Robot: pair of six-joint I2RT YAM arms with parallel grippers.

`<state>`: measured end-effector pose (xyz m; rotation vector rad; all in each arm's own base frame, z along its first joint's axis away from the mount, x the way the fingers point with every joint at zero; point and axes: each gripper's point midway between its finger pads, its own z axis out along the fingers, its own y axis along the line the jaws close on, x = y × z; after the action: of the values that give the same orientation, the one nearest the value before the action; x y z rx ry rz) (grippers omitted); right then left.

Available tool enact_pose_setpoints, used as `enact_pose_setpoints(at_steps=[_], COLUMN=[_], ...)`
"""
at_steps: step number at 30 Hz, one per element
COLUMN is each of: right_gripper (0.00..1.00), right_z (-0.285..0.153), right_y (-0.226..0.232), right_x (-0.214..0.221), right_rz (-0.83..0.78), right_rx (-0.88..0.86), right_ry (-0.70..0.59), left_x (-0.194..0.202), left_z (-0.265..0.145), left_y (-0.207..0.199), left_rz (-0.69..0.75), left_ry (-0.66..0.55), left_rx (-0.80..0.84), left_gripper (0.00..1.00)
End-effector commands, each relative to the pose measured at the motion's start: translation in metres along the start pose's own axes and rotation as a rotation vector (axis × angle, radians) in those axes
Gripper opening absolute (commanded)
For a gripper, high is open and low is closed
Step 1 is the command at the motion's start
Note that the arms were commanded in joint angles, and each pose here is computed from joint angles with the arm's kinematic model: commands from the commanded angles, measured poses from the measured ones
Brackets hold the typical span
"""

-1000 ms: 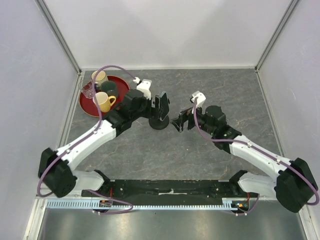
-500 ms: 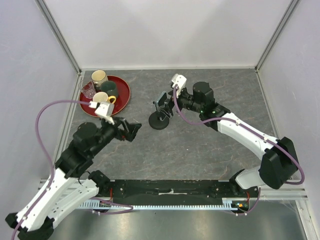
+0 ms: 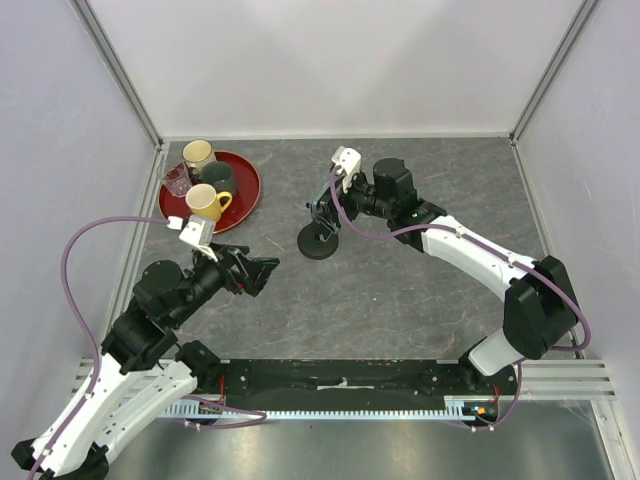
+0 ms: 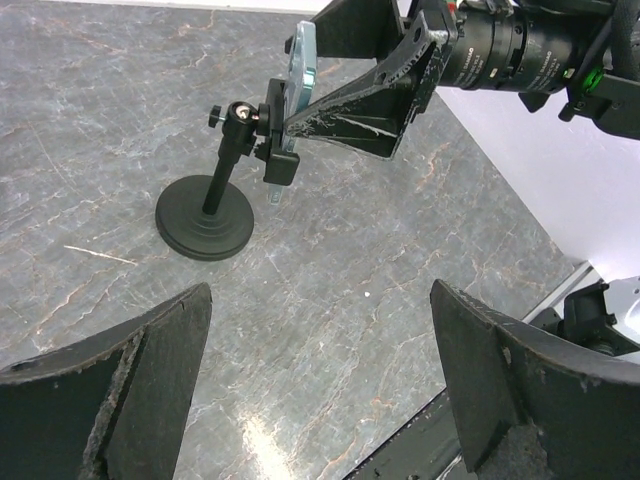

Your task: Place the phone on the phone stand

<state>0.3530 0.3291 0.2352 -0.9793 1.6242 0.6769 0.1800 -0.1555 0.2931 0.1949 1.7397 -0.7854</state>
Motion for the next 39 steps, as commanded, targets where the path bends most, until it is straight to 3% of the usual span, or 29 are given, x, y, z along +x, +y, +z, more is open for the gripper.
enact_pose_setpoints(at_steps=[1, 7, 13, 16, 19, 21, 22, 25, 29, 33, 34, 39], right_gripper=[0.98, 0.97, 0.85, 0.73, 0.53, 0.36, 0.22, 0.01, 0.00, 0.00, 0.00, 0.00], right_z=[0.006, 0.007, 0.015, 0.019, 0.021, 0.020, 0.019, 0.015, 0.006, -0.017, -0.039, -0.117], right_y=[-0.004, -0.006, -0.005, -0.006, -0.009, -0.014, -0.017, -0.026, -0.039, -0.082, -0.108, -0.153], right_x=[-0.024, -0.016, -0.010, -0.009, -0.009, -0.011, -0.010, -0.012, -0.017, -0.022, -0.018, -0.002], right_rz=[0.016, 0.052, 0.051, 0.051, 0.055, 0.058, 0.063, 0.070, 0.079, 0.211, 0.251, 0.328], right_rx=[0.013, 0.059, 0.087, 0.094, 0.123, 0.151, 0.166, 0.225, 0.313, 0.609, 0.804, 1.358], right_ry=[-0.090, -0.105, -0.085, -0.079, -0.077, -0.084, -0.080, -0.082, -0.097, -0.153, -0.163, -0.122], left_x=[0.001, 0.004, 0.004, 0.006, 0.007, 0.007, 0.008, 0.009, 0.009, 0.009, 0.009, 0.010], left_z=[0.005, 0.012, 0.014, 0.014, 0.014, 0.013, 0.013, 0.013, 0.013, 0.015, 0.014, 0.016], left_y=[-0.003, -0.004, -0.005, -0.003, -0.004, -0.002, 0.000, 0.002, 0.005, 0.005, 0.005, 0.006], left_rz=[-0.017, -0.005, 0.009, 0.010, 0.016, 0.024, 0.026, 0.032, 0.043, 0.048, 0.049, 0.049], left_ry=[0.019, 0.029, 0.035, 0.036, 0.043, 0.042, 0.043, 0.045, 0.051, 0.058, 0.058, 0.063], left_rx=[0.011, 0.020, 0.026, 0.021, 0.026, 0.020, 0.008, 0.000, -0.017, -0.020, -0.018, -0.021], left_gripper=[0.95, 0.95, 0.94, 0.94, 0.94, 0.94, 0.94, 0.94, 0.94, 0.94, 0.94, 0.93])
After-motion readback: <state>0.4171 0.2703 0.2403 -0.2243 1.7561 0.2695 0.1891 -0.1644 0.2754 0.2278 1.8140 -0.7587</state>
